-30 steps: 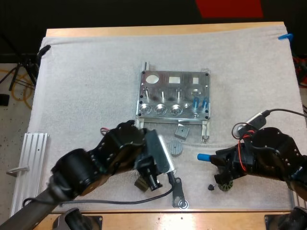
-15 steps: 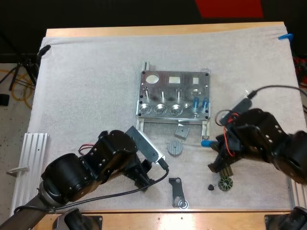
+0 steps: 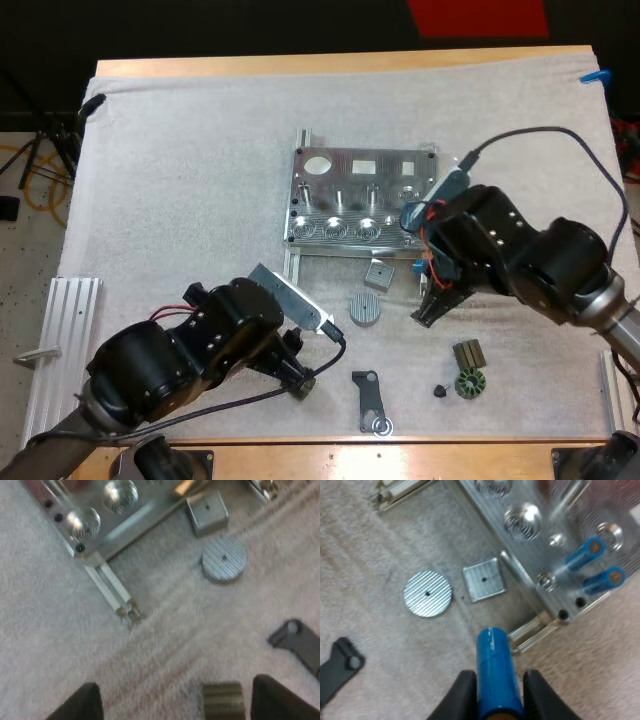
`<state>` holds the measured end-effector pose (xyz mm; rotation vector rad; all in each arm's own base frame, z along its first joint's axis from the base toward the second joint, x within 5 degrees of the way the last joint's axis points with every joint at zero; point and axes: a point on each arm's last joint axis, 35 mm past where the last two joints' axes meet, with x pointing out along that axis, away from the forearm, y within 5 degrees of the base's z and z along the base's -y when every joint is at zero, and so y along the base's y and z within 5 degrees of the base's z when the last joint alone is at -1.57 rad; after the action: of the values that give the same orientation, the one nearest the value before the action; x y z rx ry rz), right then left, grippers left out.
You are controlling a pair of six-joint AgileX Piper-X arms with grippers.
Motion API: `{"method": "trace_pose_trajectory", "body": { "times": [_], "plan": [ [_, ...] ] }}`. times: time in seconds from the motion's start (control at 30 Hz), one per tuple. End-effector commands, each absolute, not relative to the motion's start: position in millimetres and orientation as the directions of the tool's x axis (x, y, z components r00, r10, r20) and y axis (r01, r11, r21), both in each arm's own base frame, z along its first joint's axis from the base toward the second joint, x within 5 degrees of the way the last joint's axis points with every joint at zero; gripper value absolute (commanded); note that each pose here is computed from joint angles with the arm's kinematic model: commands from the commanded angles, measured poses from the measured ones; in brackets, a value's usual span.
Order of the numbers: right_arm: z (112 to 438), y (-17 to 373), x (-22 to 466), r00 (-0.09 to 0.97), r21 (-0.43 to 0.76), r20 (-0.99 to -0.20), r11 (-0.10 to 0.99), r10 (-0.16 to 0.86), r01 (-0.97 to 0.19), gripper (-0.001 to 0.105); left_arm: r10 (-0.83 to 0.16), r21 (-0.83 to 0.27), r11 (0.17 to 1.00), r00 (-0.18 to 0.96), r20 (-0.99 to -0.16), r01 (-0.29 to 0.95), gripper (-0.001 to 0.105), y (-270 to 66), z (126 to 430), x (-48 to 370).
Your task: Load cells from right to left
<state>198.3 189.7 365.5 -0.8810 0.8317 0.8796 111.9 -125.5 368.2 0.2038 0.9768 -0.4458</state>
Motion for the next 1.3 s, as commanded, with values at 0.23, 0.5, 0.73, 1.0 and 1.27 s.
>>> {"method": "trace_pose_trajectory", "body": {
  "times": [0.23,0.5,0.73,1.0,1.27],
  "plan": [
    [377.4,194.8,205.1,0.451,-0.345,-0.837,0.342,0.309,-0.874,0.0,-0.39,-0.165,0.905,0.609,-0.69,0.393,0.062,-115.0,363.7,103.6],
    [374.4,199.0,210.5,0.456,-0.375,-0.834,0.287,0.311,-0.882,0.0,-0.425,-0.229,0.901,0.644,-0.636,0.368,0.062,-108.2,347.5,99.1],
    [367.9,200.0,228.7,0.458,-0.381,-0.845,0.291,0.275,-0.877,0.0,-0.431,-0.236,0.899,0.656,-0.62,0.368,0.062,-109.7,343.5,100.5],
    [380.6,198.3,263.5,0.484,-0.392,-0.832,0.329,0.273,-0.859,0.0,-0.432,-0.237,0.899,0.656,-0.619,0.368,0.062,-109.8,343.6,100.6],
    [376.2,215.2,286.8,0.476,-0.396,-0.839,0.303,0.264,-0.867,0.0,-0.434,-0.238,0.898,0.657,-0.616,0.369,0.062,-110.0,343.9,100.8]
  ]
}}
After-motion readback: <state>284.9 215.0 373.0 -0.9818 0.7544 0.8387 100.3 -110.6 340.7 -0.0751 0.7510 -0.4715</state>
